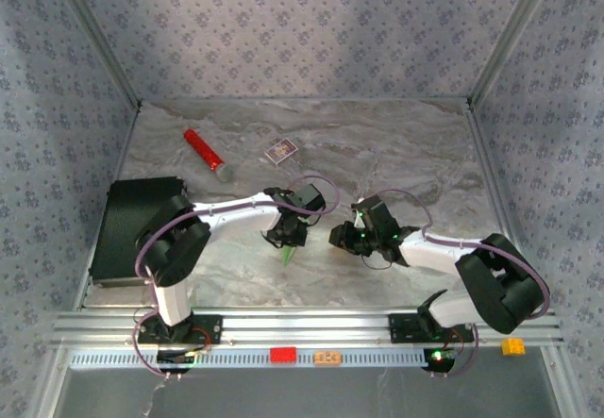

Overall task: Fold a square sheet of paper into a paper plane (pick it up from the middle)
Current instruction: Move the paper plane to the center of the table.

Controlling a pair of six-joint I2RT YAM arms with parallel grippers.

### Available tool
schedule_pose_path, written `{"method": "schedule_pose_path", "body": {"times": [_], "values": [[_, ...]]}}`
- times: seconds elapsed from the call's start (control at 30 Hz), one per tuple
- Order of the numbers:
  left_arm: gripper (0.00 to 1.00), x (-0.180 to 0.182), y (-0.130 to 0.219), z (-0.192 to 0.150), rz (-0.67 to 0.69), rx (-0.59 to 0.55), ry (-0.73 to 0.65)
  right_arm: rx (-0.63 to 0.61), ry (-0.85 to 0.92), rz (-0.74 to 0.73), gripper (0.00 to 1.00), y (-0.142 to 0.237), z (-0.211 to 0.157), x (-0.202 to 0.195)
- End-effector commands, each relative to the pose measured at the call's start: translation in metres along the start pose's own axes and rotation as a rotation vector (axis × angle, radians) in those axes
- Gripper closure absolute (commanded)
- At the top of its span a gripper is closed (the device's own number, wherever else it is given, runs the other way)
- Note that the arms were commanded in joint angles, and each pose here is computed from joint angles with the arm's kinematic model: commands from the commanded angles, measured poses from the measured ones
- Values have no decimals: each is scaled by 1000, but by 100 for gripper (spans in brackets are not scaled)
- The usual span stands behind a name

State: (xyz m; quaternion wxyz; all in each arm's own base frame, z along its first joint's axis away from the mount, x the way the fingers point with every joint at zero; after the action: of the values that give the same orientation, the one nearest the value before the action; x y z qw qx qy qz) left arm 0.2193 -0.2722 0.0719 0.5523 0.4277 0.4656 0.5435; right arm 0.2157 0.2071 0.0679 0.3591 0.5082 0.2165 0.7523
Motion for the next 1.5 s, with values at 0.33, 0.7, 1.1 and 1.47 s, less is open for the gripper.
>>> {"method": "schedule_pose_path", "body": {"times": [0.33, 0.7, 1.1, 1.47], "values": [[87, -3, -9, -5, 1, 23, 2, -24, 3, 2, 74, 2, 7, 5], [86, 3, -14, -7, 26, 22, 2, -23, 5, 4, 74, 2, 7, 6], [80, -2, -28, -10, -19, 32, 38, -54, 23, 4, 74, 13, 13, 12], [73, -18, -26, 5, -41, 3, 150, -125, 25, -41, 70, 43, 16, 2]]}}
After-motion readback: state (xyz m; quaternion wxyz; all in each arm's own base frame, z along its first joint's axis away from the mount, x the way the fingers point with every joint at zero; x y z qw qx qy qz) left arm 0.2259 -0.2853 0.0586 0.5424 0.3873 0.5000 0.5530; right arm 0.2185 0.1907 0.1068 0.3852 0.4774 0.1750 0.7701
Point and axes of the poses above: each hand's point on the last joint's axis, 136 mm out from that joint toward the fingers, its own y axis back along the fingers, its own x axis along the line the jaws close on, z = x × y, the point moved 4 cm from there along y, back along the fingers, and after that the axes turned 15 degrees about y, right-handed, at the moved point
